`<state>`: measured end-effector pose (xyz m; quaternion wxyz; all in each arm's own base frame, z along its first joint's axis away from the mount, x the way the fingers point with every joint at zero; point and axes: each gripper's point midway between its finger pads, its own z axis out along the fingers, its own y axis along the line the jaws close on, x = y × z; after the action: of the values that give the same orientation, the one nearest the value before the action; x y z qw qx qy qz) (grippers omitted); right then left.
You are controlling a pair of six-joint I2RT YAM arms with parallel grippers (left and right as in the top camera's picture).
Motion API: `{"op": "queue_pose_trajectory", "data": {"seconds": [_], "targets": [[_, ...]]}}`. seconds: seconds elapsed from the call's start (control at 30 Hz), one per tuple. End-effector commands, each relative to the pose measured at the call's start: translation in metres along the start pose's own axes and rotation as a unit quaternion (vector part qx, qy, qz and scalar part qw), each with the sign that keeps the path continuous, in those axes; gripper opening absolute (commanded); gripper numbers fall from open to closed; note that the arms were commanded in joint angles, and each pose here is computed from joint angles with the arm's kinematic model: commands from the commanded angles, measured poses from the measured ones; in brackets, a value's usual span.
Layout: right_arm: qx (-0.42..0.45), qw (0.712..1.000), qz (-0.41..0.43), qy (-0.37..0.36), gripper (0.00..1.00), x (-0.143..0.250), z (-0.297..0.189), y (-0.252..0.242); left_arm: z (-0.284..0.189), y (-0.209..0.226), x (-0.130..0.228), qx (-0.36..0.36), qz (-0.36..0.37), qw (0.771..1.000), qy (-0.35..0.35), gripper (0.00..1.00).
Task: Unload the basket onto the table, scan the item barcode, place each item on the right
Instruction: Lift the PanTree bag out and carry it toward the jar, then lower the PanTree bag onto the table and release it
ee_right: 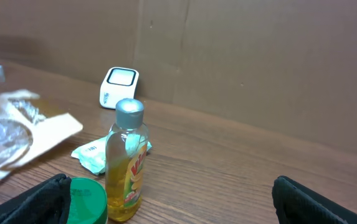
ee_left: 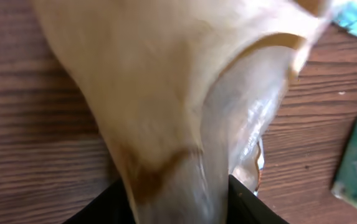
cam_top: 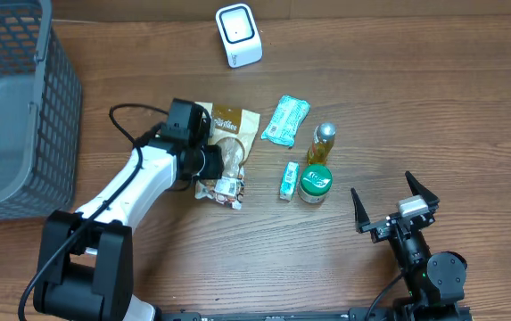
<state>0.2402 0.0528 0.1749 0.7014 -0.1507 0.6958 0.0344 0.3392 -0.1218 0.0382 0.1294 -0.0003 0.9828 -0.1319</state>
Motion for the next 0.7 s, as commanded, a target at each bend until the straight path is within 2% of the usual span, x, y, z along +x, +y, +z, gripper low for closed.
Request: {"op": "queue_pose_trajectory", "data": {"seconds": [0.0, 0.17, 0.2, 0.23, 0.27, 0.47, 0.67], "targets": [[0.0, 1.0, 0.0, -0.002, 1.0, 0.002, 0.0, 0.0, 0.006, 0.004, 0.007, -0.005, -0.022, 1.0, -0.005, 0.45], [0.0, 1.0, 0.0, -0.002, 1.0, 0.002, 0.0, 0.0, 0.012, 0.006, 0.012, -0.005, -0.027, 1.0, -0.006, 0.5], [0.0, 1.0, 0.0, -0.002, 1.0, 0.002, 0.0, 0.0, 0.012, 0.006, 0.013, -0.005, -0.027, 1.0, -0.005, 0.58], [0.0, 1.0, 0.0, -0.002, 1.0, 0.002, 0.0, 0.0, 0.012, 0.006, 0.013, -0.005, -0.027, 1.0, -0.004, 0.75], [0.0, 1.0, 0.0, -0.002, 1.0, 0.002, 0.0, 0.0, 0.012, 0.006, 0.013, -0.003, -0.027, 1.0, -0.004, 0.98], [0.0, 1.0, 0.0, -0.002, 1.0, 0.002, 0.0, 0.0, 0.001, -0.008, 0.003, 0.029, -0.027, 0.999, -0.004, 1.0], [0.0, 1.0, 0.0, -0.002, 1.0, 0.002, 0.0, 0.0, -0.054, -0.008, -0.052, 0.032, -0.038, 0.997, -0.059, 1.0]]}}
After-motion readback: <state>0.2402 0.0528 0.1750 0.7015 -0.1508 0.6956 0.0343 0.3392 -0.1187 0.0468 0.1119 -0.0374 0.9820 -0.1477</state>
